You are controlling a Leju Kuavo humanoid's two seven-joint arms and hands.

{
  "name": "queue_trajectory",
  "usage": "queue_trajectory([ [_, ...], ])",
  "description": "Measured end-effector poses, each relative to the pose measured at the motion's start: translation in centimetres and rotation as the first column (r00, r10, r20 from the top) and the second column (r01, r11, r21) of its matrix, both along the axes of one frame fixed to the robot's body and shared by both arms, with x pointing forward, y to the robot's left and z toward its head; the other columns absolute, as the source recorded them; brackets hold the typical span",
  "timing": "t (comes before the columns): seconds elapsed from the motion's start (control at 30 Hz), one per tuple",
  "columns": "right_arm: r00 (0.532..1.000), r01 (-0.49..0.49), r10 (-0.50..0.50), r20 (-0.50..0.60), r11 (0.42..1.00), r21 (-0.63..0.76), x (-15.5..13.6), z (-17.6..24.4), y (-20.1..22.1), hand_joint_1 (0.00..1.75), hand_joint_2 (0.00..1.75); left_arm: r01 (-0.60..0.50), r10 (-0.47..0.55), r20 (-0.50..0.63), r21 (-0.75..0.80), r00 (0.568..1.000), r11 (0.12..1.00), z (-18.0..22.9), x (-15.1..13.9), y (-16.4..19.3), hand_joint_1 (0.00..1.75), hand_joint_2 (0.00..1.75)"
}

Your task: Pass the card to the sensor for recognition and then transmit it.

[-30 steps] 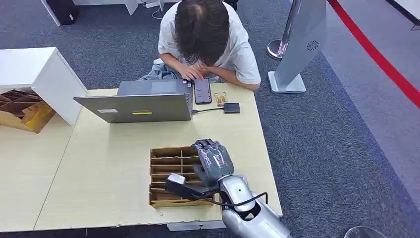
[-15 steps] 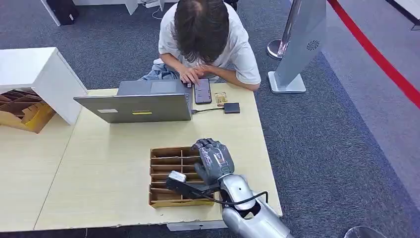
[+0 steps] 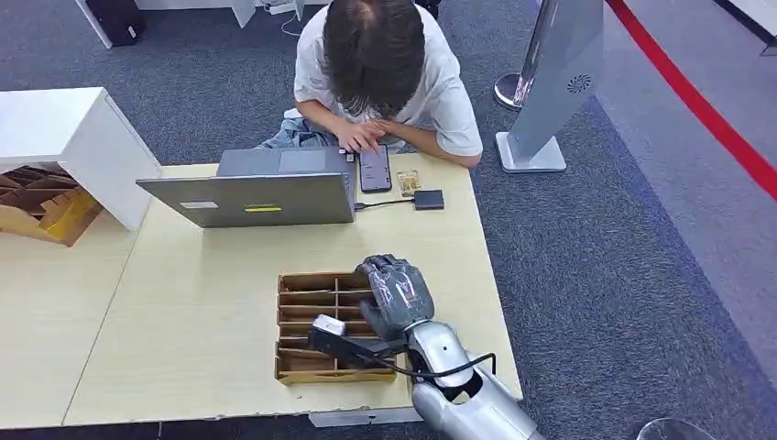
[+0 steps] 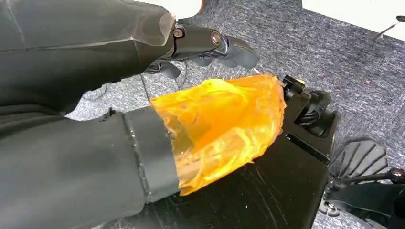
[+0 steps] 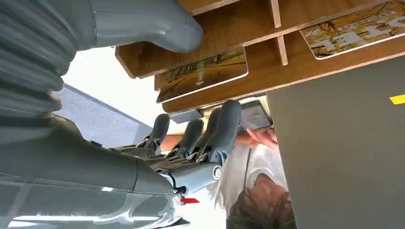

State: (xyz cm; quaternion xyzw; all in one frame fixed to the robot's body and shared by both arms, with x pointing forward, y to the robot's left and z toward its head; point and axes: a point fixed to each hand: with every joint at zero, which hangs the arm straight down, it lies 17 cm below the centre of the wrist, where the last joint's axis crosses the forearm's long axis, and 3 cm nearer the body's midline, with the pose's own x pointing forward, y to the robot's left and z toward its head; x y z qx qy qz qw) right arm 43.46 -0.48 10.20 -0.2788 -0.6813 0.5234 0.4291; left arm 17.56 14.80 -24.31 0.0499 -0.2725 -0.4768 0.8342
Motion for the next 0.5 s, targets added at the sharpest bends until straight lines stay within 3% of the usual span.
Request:
queue_trajectory([
  [0.5,1.000,0.003,-0.003,0.007,1.000,0.010,0.11,0.48,-0.04,0.72,1.75,-0.010,0.010,0.001,0.001,1.000,1.000,-0.05,-0.15,0.13,0.00,0.00],
])
